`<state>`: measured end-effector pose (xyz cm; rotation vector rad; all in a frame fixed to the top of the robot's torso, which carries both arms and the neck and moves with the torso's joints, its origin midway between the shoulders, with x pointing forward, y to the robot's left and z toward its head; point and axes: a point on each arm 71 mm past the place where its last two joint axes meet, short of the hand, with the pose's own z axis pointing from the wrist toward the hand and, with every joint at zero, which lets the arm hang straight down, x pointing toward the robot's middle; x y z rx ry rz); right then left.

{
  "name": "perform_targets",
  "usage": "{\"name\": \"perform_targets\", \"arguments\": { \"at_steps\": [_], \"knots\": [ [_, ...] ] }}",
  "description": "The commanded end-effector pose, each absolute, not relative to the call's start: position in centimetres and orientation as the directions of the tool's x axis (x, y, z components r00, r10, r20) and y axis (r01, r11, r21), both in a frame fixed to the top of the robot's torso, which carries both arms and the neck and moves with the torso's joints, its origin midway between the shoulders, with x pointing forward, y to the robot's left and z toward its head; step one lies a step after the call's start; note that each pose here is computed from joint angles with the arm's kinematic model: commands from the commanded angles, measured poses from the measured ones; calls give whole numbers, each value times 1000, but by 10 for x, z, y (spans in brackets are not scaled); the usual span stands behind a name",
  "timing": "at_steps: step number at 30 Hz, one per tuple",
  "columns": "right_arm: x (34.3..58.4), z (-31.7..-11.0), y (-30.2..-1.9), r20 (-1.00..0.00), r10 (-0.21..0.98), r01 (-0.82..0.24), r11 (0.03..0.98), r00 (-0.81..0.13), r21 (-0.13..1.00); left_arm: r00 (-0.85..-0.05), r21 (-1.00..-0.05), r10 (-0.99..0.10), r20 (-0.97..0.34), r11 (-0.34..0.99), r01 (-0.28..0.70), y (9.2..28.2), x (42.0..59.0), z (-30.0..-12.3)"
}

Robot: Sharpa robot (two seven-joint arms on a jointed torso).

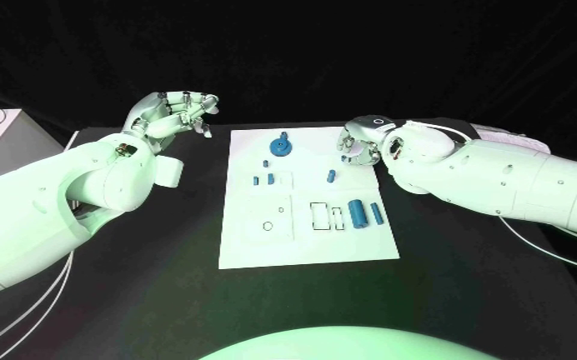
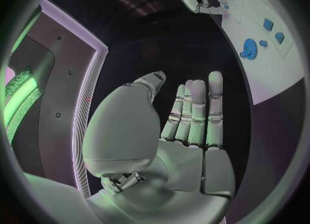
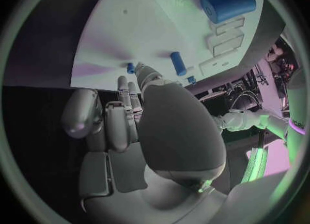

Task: Assemble the parts on the task board

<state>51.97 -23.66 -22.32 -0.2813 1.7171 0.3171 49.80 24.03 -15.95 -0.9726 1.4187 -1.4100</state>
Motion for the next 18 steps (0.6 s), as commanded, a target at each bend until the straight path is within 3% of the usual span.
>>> {"name": "perform_targets", "arguments": {
  "at_steps": [1, 18],
  "knots": [
    [519, -226, -235, -983, -20, -371, 927, -185, 51, -299, -997, -953, -53, 35, 64, 239, 498, -158],
    [521, -231, -234, -981, -20, -367, 929, -191, 53, -300, -998, -952, -53, 37, 60, 240, 496, -158]
  ]
}}
